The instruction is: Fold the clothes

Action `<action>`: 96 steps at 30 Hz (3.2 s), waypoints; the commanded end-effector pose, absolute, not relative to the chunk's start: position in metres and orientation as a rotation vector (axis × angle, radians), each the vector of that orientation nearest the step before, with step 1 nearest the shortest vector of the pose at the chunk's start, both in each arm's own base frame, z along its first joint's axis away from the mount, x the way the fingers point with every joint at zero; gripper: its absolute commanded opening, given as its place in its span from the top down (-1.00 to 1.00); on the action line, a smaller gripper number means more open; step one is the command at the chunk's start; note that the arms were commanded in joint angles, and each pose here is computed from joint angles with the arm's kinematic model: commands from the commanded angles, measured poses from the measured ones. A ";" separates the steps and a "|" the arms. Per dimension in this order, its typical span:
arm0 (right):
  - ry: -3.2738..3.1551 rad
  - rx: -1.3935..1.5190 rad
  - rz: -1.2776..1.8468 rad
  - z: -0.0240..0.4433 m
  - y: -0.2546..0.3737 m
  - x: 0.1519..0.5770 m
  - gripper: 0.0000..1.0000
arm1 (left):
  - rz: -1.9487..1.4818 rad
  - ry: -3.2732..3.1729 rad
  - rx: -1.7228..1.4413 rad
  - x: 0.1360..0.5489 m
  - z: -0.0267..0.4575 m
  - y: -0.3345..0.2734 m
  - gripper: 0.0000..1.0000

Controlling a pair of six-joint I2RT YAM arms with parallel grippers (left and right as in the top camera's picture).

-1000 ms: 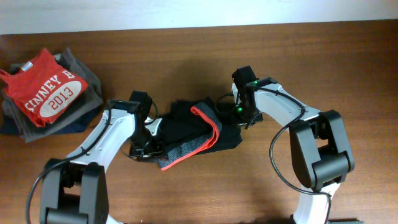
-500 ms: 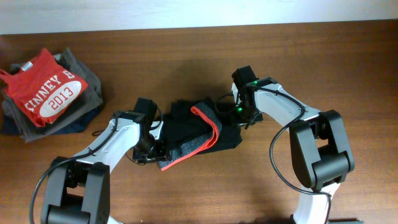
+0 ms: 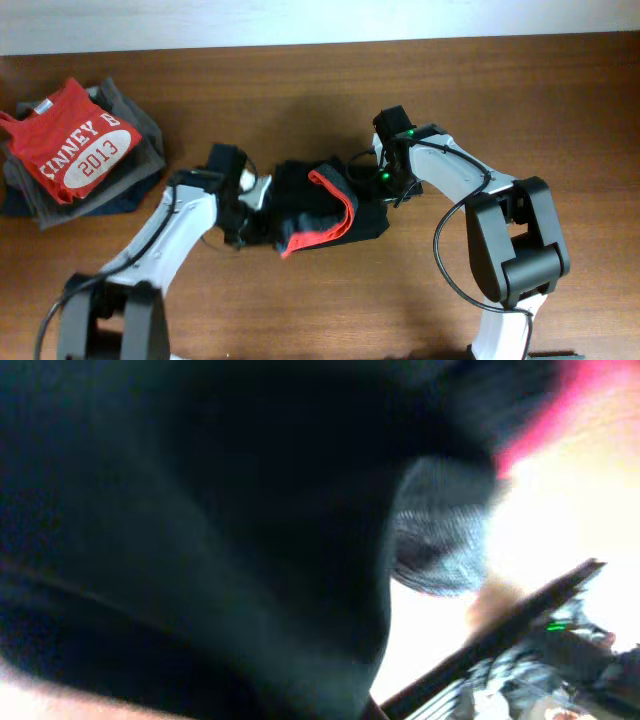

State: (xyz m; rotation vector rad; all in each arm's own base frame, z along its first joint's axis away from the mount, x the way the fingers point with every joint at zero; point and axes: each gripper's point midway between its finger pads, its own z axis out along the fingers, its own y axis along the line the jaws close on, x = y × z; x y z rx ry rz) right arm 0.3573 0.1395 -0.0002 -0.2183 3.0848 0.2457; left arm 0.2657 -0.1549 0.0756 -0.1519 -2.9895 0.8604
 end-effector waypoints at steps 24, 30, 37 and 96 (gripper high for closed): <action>3.172 -0.236 0.222 -0.030 0.137 0.341 0.62 | 1.311 -3.106 -0.321 0.358 0.135 -0.220 0.99; 3.170 -0.236 0.222 -0.030 0.137 0.341 0.70 | 1.345 -3.119 -0.339 0.363 0.139 -0.227 0.99; 3.156 -0.164 0.224 -0.029 0.138 0.347 0.83 | 1.365 -3.186 -0.377 0.377 0.144 -0.230 0.84; 2.898 0.317 0.196 0.083 0.040 0.376 0.67 | 1.419 -3.050 -0.641 0.333 0.158 -0.304 0.99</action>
